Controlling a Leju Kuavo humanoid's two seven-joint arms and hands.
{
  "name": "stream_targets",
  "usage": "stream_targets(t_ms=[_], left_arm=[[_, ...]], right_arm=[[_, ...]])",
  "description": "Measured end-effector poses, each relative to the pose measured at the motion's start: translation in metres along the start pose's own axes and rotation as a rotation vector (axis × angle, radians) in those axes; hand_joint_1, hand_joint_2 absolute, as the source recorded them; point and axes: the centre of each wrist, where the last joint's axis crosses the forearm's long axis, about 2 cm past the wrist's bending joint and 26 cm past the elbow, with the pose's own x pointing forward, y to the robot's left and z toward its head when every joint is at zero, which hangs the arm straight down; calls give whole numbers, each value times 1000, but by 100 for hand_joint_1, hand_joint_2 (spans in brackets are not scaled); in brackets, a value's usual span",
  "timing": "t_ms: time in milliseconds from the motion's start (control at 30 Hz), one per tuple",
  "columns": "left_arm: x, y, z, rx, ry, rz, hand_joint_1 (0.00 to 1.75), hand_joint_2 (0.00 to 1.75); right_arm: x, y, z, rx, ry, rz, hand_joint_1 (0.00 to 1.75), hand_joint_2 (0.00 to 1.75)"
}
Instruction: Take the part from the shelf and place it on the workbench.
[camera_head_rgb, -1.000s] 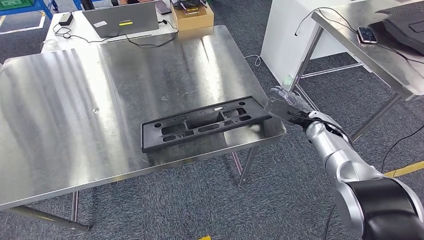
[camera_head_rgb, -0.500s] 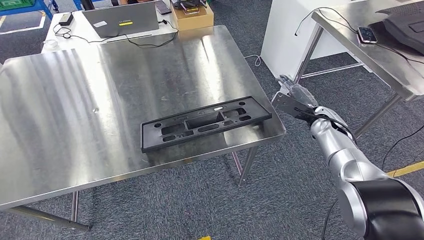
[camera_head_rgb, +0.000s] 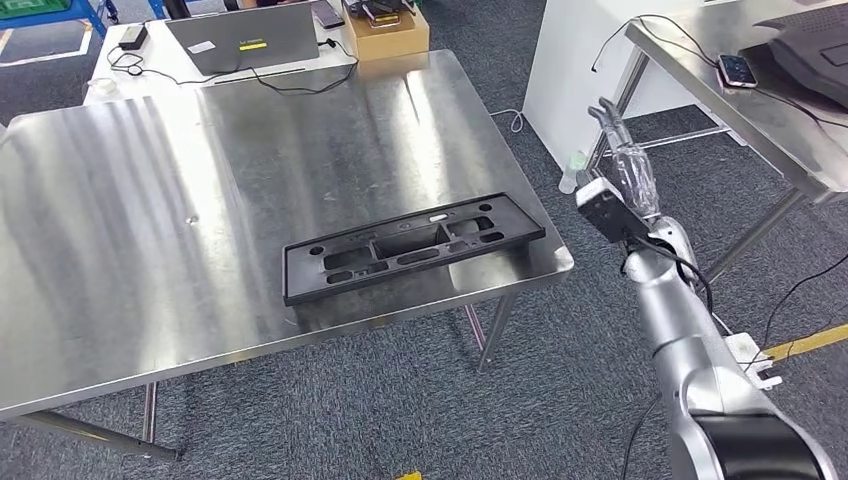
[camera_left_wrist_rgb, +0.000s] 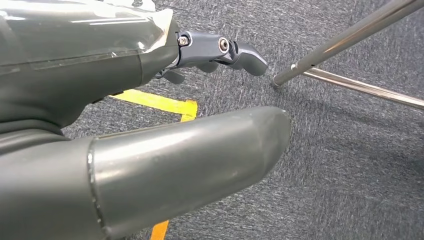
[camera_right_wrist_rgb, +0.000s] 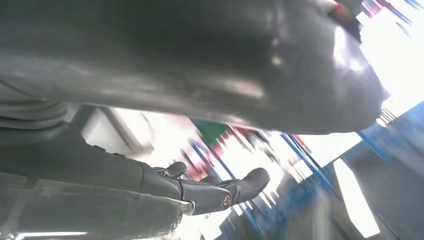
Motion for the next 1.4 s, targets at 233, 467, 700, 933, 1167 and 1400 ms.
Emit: stream_targets(t_ms=[233,467,700,933,1167,1400], left_arm=[[-1,2,1,2,1,-3,0,0],[2,5,-1,18,-34,-17,0,0],[2,9,-2,32,-37,-9,0,0],[-1,14,-1,47,-25,23,0,0],[-8,19,5,54,-3,51,0,0],[-11,25,6,59,5,79,0,0]], right_arm=[[23,0,17,-115,-101,0,0,0],[97,18,90,-391,-250,-116,0,0],[131,49,131,-279,-239,-283,0,0],[149,68,165,-185,-190,-399,0,0],[150,81,183,-101,-136,-452,0,0],[148,88,195,-91,-82,-458,0,0]])
